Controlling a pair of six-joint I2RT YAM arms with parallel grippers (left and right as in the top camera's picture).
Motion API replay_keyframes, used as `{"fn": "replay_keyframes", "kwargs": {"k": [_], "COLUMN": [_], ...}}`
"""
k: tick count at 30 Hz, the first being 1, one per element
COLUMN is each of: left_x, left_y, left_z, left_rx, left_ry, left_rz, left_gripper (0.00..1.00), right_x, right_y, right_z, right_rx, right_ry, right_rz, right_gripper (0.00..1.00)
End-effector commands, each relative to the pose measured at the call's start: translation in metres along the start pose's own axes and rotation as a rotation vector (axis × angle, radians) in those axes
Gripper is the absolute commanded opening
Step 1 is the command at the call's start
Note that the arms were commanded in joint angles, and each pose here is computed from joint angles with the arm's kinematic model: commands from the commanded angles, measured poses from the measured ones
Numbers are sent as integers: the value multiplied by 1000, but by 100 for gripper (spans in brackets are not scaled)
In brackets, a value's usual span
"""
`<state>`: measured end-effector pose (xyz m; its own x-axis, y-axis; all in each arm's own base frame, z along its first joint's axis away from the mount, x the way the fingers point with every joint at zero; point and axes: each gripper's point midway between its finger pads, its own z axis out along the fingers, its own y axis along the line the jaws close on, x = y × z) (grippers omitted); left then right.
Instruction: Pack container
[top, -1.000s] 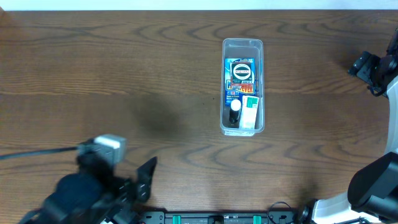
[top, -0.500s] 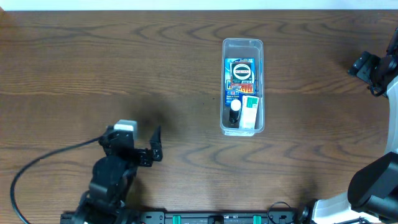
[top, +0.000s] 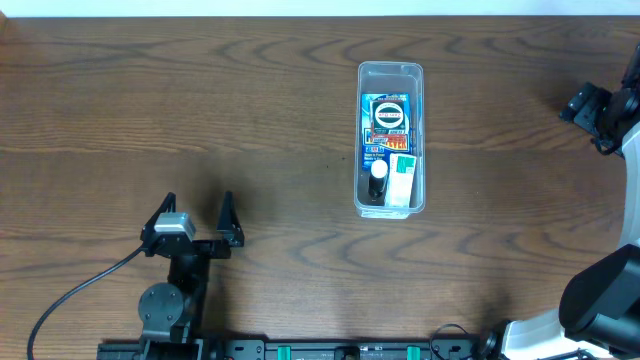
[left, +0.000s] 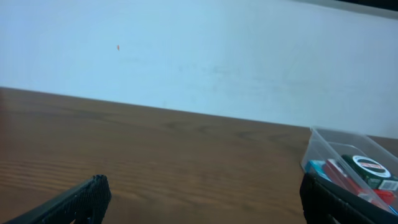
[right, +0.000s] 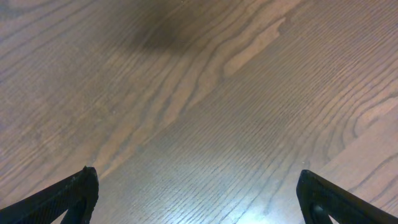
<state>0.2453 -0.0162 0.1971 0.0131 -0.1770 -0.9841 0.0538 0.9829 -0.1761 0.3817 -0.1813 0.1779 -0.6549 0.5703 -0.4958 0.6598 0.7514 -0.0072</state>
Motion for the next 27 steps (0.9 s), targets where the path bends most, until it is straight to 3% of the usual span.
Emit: {"fn": "replay_keyframes", "kwargs": {"k": [1,14,18,27], "left_x": [-3,34,59,57], "left_y": [1,18,24,25], "left_z": [-2,0,-4,-4], "left_rx": [7,-52,-73,-78], "left_ry": [-39,71,175,167], "left_rz": [37,78,93,93], "left_gripper": [98,98,98,98], "right_x": [2,2,2,2], "right_y": [-4,-4,-4,-4], "right_z": [4,4,4,4], "right_rx": [13,13,14,13], "right_ry": [10,10,10,10], "right_rz": [-8,-8,-8,-8], "right_gripper": [99,99,99,99]}}
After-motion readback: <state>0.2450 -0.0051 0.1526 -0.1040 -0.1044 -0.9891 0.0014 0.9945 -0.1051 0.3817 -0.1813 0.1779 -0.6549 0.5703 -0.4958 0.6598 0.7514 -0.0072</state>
